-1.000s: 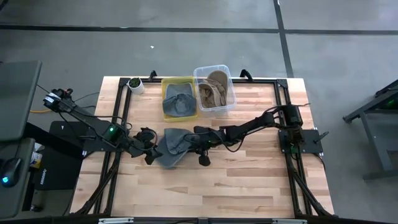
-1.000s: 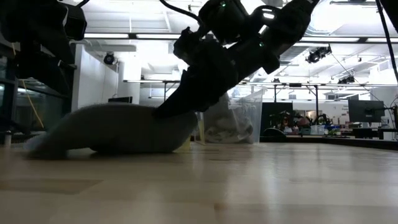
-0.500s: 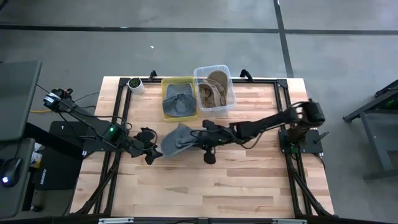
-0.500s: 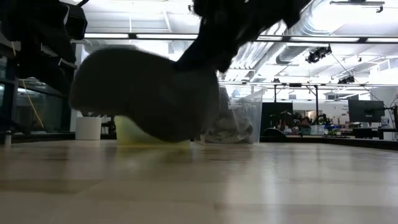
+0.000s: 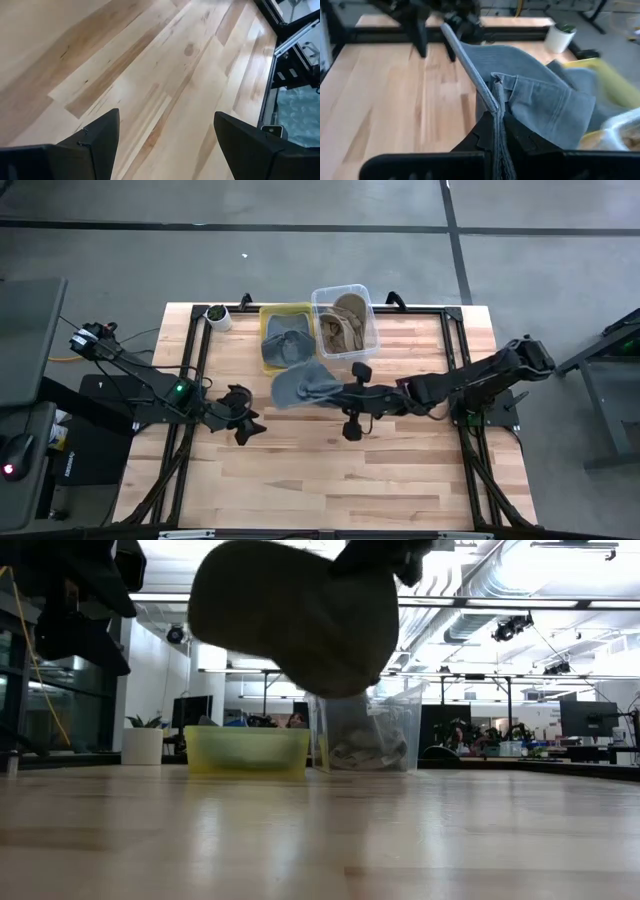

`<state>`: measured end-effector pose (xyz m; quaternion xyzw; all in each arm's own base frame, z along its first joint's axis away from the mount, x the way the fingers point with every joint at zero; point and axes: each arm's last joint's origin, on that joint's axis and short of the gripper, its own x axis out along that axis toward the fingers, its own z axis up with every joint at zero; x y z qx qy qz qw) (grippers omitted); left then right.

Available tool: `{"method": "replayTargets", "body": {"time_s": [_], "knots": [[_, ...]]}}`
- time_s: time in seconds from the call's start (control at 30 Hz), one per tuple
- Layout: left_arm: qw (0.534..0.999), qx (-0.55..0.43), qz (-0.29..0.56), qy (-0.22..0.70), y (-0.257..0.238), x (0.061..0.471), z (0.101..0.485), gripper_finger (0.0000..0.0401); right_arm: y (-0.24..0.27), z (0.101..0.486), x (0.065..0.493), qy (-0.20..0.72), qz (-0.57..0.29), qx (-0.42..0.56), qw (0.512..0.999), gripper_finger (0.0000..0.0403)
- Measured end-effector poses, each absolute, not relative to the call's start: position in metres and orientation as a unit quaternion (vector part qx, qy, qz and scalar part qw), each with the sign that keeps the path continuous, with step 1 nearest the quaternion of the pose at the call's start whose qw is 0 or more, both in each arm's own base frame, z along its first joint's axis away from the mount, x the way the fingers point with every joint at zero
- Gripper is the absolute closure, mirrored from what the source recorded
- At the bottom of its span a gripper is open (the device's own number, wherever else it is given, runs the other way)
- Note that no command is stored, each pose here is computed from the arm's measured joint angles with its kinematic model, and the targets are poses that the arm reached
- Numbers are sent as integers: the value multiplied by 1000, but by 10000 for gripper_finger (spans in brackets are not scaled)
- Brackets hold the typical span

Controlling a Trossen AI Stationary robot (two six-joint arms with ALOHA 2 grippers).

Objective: Pick & Place hat
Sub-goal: Put the blue cap into the yellow bin

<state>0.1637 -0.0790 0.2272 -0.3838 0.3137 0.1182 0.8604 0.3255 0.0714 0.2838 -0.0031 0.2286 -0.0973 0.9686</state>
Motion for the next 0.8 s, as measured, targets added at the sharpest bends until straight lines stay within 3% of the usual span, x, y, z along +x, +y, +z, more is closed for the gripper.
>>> {"method": "replayTargets", "body": {"time_s": [0.5,0.8], "knots": [[901,-362,165,173,-76,173,243,119,47,313,333,115,-191,55,973,393],[879,-412,231,68,-73,176,251,119,31,314,334,163,-200,-29,966,393]]}}
